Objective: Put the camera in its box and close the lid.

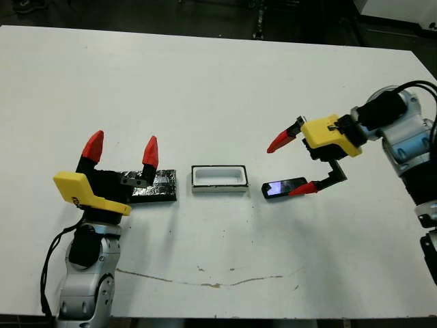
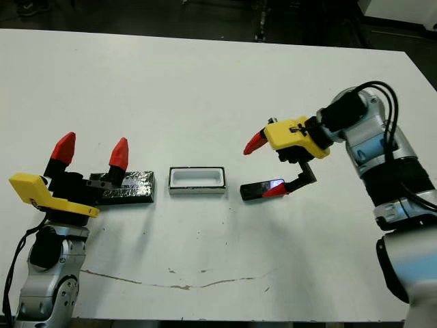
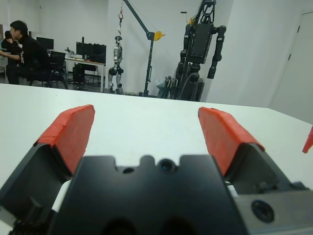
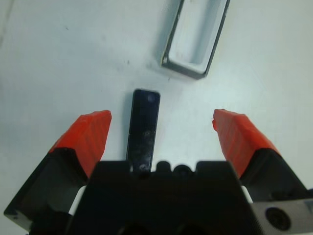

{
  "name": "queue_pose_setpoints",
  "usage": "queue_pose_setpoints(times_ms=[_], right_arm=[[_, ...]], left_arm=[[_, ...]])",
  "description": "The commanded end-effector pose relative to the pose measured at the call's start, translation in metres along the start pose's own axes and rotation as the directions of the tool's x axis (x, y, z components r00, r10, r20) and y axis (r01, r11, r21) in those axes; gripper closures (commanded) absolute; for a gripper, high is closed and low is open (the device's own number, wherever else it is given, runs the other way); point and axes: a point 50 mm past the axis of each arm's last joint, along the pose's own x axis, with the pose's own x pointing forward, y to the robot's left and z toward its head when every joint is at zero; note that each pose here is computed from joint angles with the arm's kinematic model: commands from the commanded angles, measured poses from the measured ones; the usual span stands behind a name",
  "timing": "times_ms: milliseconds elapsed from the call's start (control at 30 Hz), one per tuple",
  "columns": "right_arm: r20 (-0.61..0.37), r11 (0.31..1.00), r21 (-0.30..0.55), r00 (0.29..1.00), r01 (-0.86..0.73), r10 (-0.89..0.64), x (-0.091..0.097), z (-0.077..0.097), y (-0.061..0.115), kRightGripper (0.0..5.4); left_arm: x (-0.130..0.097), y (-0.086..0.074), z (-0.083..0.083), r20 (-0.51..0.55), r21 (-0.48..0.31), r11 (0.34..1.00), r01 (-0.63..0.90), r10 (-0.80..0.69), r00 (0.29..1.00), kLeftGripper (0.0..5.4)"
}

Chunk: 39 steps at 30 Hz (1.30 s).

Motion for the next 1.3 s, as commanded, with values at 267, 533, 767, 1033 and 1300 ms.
queue_pose_setpoints(times_ms=[267,533,767,1033,1300], right_arm=[[0.042,0.996,0.066,0.997,-0.067,0.064,0.027,-0.008,0.005,0.00],[0.054,0.988,0.137,0.996,-0.073,0.066,0.036,-0.017,0.008,0.00],[0.028,0.980,0.186,0.998,-0.063,0.059,0.044,-0.022,0.012,0.00],[0.082,0.966,0.248,0.995,-0.067,0.048,0.054,-0.028,0.020,0.61],[0.107,0.973,0.230,0.994,-0.013,-0.012,0.058,-0.032,0.026,1.71]], left_arm=[[0.000,0.000,0.000,-0.013,0.009,1.000,0.003,-0.003,1.000,0.01],[-0.001,0.000,-0.001,-0.014,0.007,1.000,-0.001,0.002,1.000,0.01],[0.000,0.000,-0.001,-0.011,0.001,1.000,0.003,-0.003,1.000,0.01],[-0.001,0.000,-0.001,-0.015,0.013,1.000,0.002,-0.002,1.000,0.00],[-0.001,0.000,-0.002,-0.009,-0.001,1.000,0.003,-0.003,1.000,0.00]])
